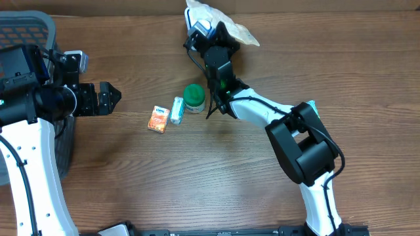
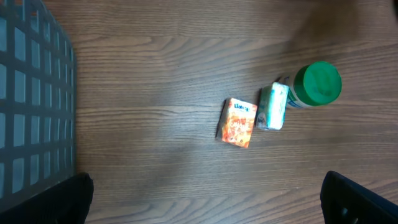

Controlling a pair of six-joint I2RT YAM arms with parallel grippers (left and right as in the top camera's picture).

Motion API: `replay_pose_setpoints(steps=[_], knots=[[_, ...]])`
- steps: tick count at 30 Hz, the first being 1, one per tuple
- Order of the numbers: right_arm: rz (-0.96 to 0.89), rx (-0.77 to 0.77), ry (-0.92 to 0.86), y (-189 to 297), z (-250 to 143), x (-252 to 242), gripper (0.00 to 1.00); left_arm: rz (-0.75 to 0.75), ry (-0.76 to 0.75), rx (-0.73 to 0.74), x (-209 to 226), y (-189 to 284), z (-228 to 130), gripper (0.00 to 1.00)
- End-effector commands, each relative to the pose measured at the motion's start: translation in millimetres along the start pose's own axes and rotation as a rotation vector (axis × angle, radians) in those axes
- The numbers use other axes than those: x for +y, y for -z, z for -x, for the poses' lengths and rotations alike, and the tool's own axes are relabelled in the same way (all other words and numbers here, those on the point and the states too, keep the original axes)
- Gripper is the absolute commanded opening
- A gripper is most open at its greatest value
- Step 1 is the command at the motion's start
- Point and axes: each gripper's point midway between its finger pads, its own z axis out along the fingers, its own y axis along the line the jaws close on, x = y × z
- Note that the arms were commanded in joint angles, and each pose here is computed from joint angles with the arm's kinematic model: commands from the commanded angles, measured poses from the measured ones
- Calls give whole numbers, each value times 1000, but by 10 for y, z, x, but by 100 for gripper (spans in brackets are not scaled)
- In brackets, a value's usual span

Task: Scan the item barcode
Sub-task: 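Hold the snack bag in front of the scanner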

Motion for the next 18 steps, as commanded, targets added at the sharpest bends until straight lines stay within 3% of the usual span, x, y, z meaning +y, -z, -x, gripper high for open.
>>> replay_pose_setpoints(steps=[1,18], knots=[[-18,5,14,-51,-23,-9,4,2,-10,4,18,-11,-11,100],[-65,11,-7,-41,-11,-112,4,2,-10,4,18,-11,-11,99]])
